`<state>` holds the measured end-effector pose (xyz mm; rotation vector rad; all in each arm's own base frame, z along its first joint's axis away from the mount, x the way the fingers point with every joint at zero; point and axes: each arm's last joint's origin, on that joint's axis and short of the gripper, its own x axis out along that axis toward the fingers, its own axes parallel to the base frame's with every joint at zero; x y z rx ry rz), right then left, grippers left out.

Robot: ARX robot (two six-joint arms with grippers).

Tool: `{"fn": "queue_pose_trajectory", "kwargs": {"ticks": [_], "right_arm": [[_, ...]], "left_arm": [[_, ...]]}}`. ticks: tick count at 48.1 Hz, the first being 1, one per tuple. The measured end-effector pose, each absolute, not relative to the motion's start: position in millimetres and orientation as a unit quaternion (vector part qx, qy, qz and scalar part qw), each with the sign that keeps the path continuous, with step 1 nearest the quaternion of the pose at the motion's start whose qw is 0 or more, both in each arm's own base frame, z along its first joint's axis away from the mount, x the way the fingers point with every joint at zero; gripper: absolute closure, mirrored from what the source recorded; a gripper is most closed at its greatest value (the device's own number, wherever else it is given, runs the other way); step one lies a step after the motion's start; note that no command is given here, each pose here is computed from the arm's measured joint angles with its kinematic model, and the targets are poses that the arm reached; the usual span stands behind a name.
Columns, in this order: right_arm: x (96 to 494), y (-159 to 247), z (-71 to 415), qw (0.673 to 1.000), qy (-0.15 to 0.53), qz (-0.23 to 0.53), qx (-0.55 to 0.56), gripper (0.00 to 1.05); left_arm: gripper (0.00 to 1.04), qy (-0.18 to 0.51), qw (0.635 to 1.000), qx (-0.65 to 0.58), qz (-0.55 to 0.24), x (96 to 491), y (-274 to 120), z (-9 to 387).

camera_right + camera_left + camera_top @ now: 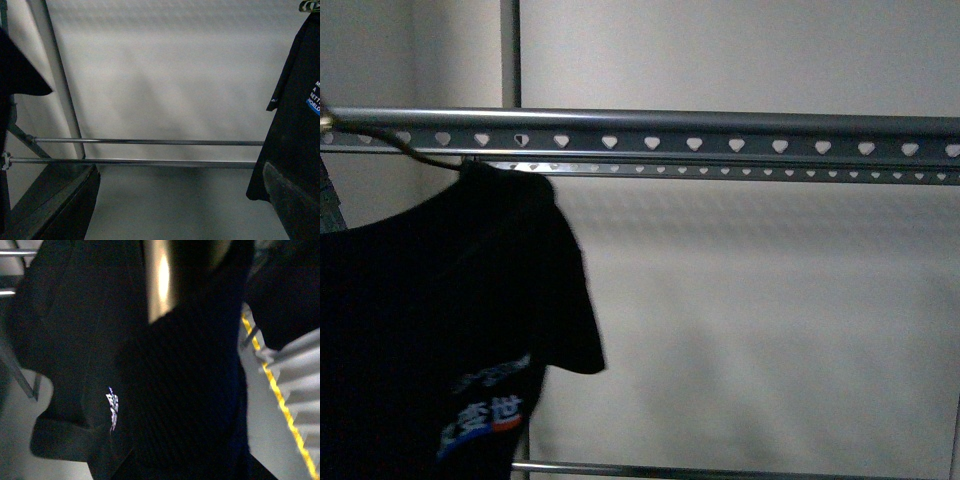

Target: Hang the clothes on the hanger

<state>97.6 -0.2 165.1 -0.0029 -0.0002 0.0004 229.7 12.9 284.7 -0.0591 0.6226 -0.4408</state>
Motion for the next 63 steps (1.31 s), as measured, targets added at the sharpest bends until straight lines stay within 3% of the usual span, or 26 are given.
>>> {"fn": "queue_pose_trajectory", "kwargs": {"ticks": [6,13,19,28,63], "right_arm": [[97.6,-0.2,165.1,1.000,0.000,0.000,-0.001,0.07],[97.6,-0.2,165.1,1.000,0.000,0.000,-0.001,0.07],[97.6,-0.2,165.1,1.000,0.000,0.000,-0.001,0.07],[97.6,-0.2,165.1,1.000,0.000,0.000,-0.001,0.07],[97.6,-0.2,165.1,1.000,0.000,0.000,-0.001,0.07]], "left_arm": [[0.93,0.276,0.892,0.083,-0.348,252.0,-0.8,299.6],[0.93,0.134,0.834,0.267,-0.463,271.6,-22.1,317.1],[0.93,0.045,0.770,0.386,-0.505,290.4,-50.7,324.3],[0.93,0.012,0.729,0.443,-0.521,313.1,-78.4,318.9],[0.93,-0.016,0.708,0.516,-0.481,337.6,-90.3,307.7]]}}
